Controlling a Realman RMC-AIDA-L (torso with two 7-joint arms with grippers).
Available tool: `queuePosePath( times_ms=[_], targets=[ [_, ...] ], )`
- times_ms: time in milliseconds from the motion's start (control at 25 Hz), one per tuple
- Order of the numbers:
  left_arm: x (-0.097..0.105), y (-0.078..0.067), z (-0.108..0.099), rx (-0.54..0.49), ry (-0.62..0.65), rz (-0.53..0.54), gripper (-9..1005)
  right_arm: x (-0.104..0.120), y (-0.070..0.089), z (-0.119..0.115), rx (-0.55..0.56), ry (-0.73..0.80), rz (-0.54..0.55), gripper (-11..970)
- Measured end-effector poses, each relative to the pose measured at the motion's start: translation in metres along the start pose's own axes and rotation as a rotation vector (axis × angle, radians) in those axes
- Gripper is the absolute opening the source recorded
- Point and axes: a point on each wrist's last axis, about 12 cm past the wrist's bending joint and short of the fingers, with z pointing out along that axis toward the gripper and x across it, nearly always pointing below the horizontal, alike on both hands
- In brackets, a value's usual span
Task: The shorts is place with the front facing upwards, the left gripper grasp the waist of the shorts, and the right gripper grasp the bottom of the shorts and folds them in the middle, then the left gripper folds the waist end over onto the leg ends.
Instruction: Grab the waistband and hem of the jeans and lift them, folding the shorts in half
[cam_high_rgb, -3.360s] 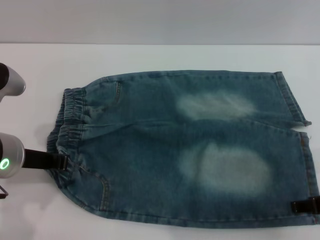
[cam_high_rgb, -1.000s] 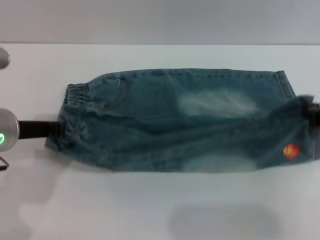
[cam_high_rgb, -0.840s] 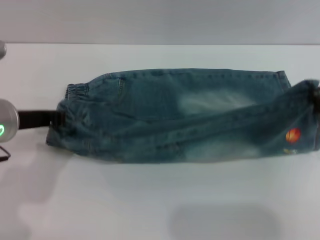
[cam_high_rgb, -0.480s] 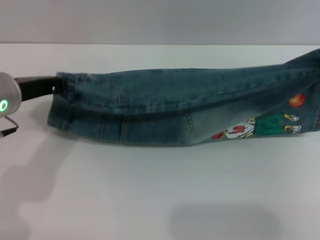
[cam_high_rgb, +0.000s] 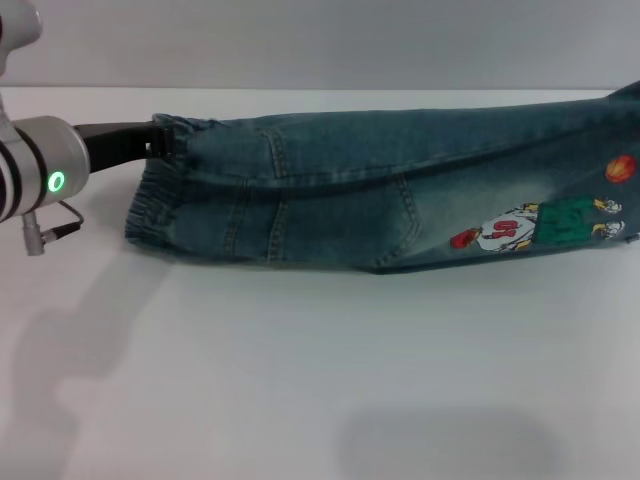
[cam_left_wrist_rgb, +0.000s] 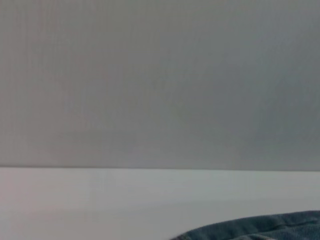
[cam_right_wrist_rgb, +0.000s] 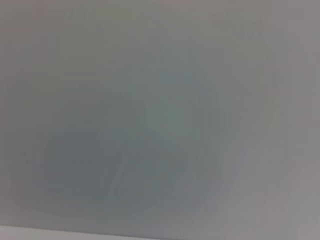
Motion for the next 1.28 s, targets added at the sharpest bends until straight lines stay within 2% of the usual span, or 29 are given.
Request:
queuePosePath(
  times_ms=[320, 520, 600, 680, 880, 1080, 1280],
  targets=[
    [-0.003, 0.001, 0.010, 0.002, -0.043, -0.004, 156, 0.018, -0.012, 0.017, 0.056, -0.053, 0.020, 17],
    [0.004, 0.005, 0.027, -0.023, -0.175, 0.035, 175, 0.027, -0.022, 0.028, 0.120, -0.157, -0.011, 28],
    [0.004, 0.005, 0.027, -0.023, -0.175, 0.035, 183, 0.028, -0.026, 0.032, 0.138, -0.201, -0.019, 33],
    [0.005, 0.003, 0.037, -0.021, -0.194, 0.053, 191, 0.027, -0.026, 0.037, 0.140, -0.205, -0.023, 100],
    [0.003, 0.001, 0.044, -0.020, -0.189, 0.070, 210, 0.031, -0.024, 0.041, 0.138, -0.191, -0.063, 273],
    [0.001, 0.001, 0.043, -0.020, -0.196, 0.067, 369, 0.037, -0.012, 0.042, 0.106, -0.193, -0.089, 449],
    [0.004, 0.004, 0.039, -0.023, -0.117, 0.052, 578, 0.061, 0.020, 0.043, 0.035, -0.288, -0.128, 602]
  ],
)
